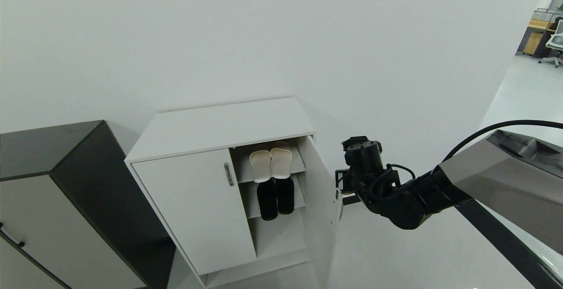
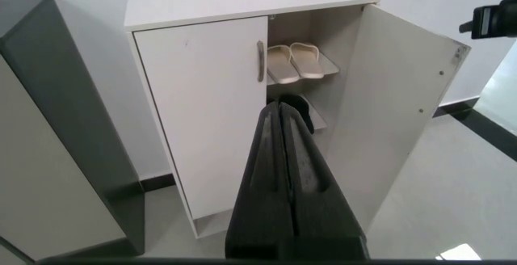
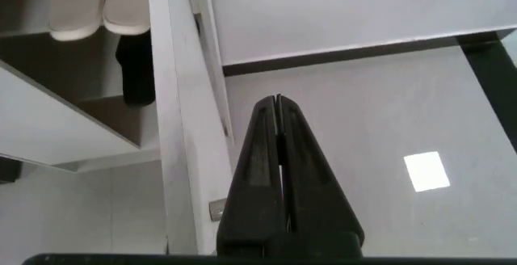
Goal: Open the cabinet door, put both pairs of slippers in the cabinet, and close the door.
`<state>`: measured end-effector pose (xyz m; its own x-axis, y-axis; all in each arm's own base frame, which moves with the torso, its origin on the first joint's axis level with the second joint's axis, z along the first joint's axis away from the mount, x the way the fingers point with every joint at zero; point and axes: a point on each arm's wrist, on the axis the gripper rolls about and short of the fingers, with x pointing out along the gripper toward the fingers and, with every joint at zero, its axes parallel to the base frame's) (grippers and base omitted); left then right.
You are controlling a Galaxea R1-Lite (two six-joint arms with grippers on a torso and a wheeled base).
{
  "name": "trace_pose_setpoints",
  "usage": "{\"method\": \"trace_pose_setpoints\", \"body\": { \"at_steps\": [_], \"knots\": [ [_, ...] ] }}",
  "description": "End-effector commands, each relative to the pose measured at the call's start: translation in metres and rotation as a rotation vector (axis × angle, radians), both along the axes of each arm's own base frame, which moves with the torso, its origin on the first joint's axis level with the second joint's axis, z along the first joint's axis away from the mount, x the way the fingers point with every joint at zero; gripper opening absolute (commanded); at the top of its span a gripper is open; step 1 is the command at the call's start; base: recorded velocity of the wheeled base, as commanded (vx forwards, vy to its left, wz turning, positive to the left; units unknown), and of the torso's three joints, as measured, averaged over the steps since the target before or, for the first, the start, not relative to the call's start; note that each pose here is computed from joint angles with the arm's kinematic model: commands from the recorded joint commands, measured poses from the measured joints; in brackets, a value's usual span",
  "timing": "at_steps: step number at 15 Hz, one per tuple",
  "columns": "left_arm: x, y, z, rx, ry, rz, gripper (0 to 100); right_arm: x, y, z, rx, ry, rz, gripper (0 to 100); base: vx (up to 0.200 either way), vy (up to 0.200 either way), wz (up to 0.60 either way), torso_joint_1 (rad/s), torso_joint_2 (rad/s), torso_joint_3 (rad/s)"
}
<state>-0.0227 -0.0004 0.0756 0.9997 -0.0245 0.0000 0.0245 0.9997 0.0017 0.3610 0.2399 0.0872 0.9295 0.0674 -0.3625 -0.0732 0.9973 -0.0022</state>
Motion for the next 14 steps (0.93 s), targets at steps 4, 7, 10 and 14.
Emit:
{"method": "trace_pose_setpoints", "body": {
  "at_steps": [4,7,10,14],
  "knots": [
    [0.000,0.000,0.000,0.001,0.000,-0.002,0,-0.022,0.033,-0.011,-0.019,0.021,0.089,0,0.000,0.000,0.00,0.000,0.00,0.000],
    [0.000,0.000,0.000,0.001,0.000,-0.002,0,-0.036,0.049,-0.006,-0.012,0.009,0.139,0,0.000,0.000,0.00,0.000,0.00,0.000],
    [0.000,0.000,0.000,0.000,0.000,-0.002,0,-0.048,0.056,0.006,0.014,-0.006,0.187,0,0.000,0.000,0.00,0.000,0.00,0.000],
    [0.000,0.000,0.000,0.001,0.000,-0.002,0,-0.067,0.052,0.017,0.098,-0.039,0.340,0,0.000,0.000,0.00,0.000,0.00,0.000]
  ]
}}
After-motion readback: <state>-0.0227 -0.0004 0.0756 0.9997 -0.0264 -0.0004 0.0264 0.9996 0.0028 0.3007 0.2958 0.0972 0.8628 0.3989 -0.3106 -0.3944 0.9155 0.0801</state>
